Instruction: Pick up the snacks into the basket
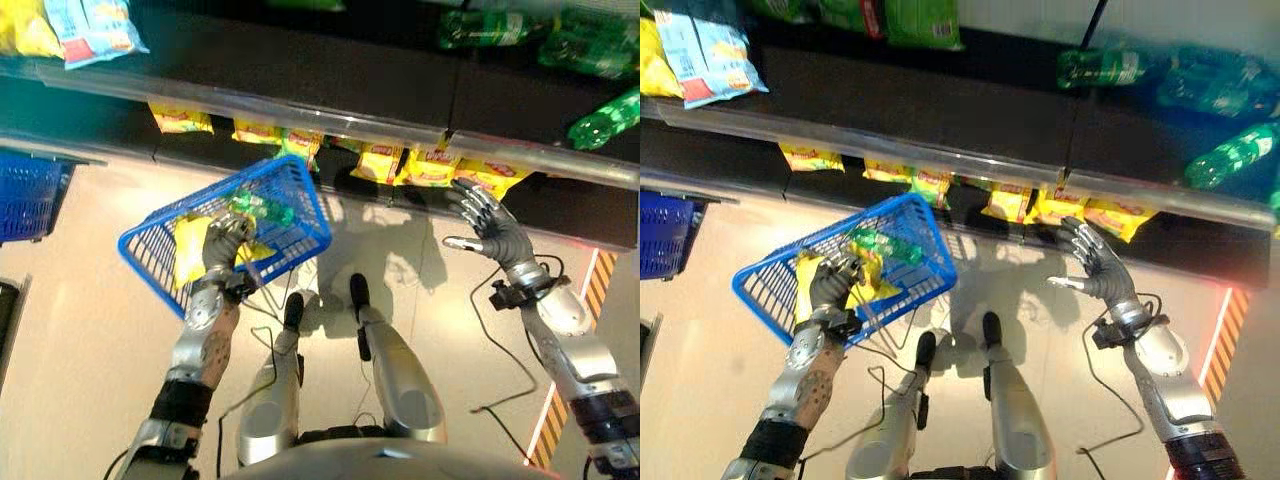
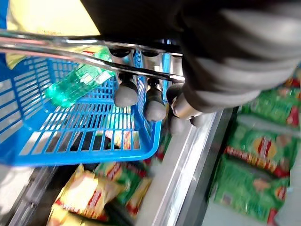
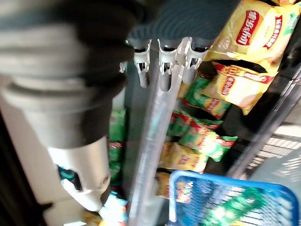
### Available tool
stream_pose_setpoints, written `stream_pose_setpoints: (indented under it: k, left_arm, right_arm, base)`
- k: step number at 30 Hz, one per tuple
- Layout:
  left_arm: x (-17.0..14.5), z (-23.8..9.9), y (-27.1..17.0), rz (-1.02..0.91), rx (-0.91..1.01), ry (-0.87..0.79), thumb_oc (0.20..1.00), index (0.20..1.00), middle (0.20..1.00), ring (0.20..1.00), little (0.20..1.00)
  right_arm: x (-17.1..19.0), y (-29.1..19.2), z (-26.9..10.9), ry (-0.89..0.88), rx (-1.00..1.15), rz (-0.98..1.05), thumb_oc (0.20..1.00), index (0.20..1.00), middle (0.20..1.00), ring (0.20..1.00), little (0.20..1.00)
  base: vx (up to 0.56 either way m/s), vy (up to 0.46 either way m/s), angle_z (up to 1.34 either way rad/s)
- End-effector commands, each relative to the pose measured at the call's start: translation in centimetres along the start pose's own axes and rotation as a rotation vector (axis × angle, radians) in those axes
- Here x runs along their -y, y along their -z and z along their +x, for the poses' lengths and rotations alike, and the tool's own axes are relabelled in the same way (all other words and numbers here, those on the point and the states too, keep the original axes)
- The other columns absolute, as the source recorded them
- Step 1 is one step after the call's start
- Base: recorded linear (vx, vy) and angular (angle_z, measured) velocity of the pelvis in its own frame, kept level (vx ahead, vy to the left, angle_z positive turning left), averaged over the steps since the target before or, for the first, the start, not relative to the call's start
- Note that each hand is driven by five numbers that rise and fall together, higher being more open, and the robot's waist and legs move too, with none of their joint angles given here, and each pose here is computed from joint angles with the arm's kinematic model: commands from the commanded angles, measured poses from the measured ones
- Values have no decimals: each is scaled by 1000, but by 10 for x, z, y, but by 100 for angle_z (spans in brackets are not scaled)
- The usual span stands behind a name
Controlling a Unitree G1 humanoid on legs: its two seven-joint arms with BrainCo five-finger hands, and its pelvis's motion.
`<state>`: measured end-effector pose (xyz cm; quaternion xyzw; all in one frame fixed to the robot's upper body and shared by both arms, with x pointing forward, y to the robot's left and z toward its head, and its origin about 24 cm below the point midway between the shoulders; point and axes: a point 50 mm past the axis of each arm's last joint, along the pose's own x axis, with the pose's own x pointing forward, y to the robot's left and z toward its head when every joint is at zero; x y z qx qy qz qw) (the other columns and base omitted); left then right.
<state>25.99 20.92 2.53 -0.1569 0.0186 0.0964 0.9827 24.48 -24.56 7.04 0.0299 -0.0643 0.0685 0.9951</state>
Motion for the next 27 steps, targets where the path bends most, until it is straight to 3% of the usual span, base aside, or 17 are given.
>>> stream_pose_setpoints:
  k: [1, 3, 8, 10, 11, 14, 17, 22, 27]
  left_arm:
    - [9, 4, -17, 55, 162, 81, 200, 200, 200, 200, 200]
    - [-4, -5, 9, 68, 49, 39, 200, 200, 200, 200, 200]
    - [-22, -22, 34, 108, -47, -29, 200, 200, 200, 200, 200]
    - [-32, -34, 59, 231, -165, -37, 200, 200, 200, 200, 200]
    - [-32, -34, 59, 231, -164, -37, 200, 200, 200, 200, 200]
    - [-42, -44, 90, 469, -311, -15, 200, 200, 200, 200, 200]
    - [-61, -73, 132, 535, -560, -60, 200, 200, 200, 200, 200]
    - [-76, -109, 162, 580, -802, -92, 200, 200, 200, 200, 200]
    - [-89, -135, 173, 569, -942, -133, 200, 200, 200, 200, 200]
  right_arm:
    - [24, 31, -18, 317, -5, 192, 1000, 1000, 1000, 1000, 1000]
    - [26, 65, -26, 481, -136, 192, 1000, 1000, 1000, 1000, 1000]
    - [29, 95, -39, 607, -311, 67, 1000, 1000, 1000, 1000, 1000]
    - [26, 131, -68, 630, -537, -7, 1000, 1000, 1000, 1000, 1000]
    - [26, 131, -68, 630, -536, -7, 1000, 1000, 1000, 1000, 1000]
    - [22, 162, -99, 642, -769, -76, 1000, 1000, 1000, 1000, 1000]
    - [17, 187, -139, 596, -1043, -173, 1000, 1000, 1000, 1000, 1000]
    - [17, 197, -177, 551, -1264, -286, 1000, 1000, 1000, 1000, 1000]
    - [15, 198, -185, 506, -1303, -290, 1000, 1000, 1000, 1000, 1000]
  base:
    - [42, 10, -1]
    - [51, 13, 0]
    - [52, -11, 8]
    - [95, -9, 5]
    - [71, -11, 4]
    - [47, -4, 11]
    - [76, -2, 4]
    - [53, -6, -1]
    - [56, -9, 0]
